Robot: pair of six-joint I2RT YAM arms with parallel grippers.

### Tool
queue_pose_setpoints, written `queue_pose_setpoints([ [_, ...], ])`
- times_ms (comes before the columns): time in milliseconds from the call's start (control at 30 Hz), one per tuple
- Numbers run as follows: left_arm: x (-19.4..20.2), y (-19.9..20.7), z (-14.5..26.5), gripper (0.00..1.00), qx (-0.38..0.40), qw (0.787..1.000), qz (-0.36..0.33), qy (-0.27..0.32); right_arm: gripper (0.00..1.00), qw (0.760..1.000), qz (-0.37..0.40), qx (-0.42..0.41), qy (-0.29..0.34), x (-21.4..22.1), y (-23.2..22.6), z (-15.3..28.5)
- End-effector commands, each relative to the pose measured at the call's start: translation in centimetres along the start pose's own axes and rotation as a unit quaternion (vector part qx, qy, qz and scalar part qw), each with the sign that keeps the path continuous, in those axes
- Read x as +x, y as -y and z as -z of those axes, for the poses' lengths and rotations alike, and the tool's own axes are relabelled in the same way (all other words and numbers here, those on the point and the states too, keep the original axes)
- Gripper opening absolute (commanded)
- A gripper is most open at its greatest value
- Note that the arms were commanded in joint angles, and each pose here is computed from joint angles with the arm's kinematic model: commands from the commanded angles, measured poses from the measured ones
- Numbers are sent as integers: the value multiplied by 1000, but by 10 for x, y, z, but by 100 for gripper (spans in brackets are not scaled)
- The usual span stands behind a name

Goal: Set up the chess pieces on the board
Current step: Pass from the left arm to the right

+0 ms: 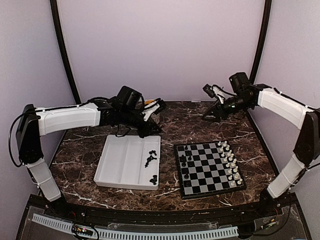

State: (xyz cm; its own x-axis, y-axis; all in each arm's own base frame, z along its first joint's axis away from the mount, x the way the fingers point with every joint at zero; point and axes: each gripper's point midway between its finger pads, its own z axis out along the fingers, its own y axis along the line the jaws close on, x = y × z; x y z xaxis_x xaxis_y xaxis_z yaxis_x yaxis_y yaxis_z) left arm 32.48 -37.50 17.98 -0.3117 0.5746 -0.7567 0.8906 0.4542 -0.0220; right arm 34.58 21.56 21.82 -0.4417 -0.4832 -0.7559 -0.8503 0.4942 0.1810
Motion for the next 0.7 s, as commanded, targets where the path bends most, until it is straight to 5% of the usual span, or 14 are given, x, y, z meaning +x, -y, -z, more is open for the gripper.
queue_pose_setpoints([
  [0, -24, 26, 14, 3, 55, 997, -5, 62, 58, 993, -27, -110, -7, -27, -48, -19],
  [667, -35, 72, 31, 3, 45, 992, -70, 95, 63, 952, -83, -287, -63, -37, -134, -76],
])
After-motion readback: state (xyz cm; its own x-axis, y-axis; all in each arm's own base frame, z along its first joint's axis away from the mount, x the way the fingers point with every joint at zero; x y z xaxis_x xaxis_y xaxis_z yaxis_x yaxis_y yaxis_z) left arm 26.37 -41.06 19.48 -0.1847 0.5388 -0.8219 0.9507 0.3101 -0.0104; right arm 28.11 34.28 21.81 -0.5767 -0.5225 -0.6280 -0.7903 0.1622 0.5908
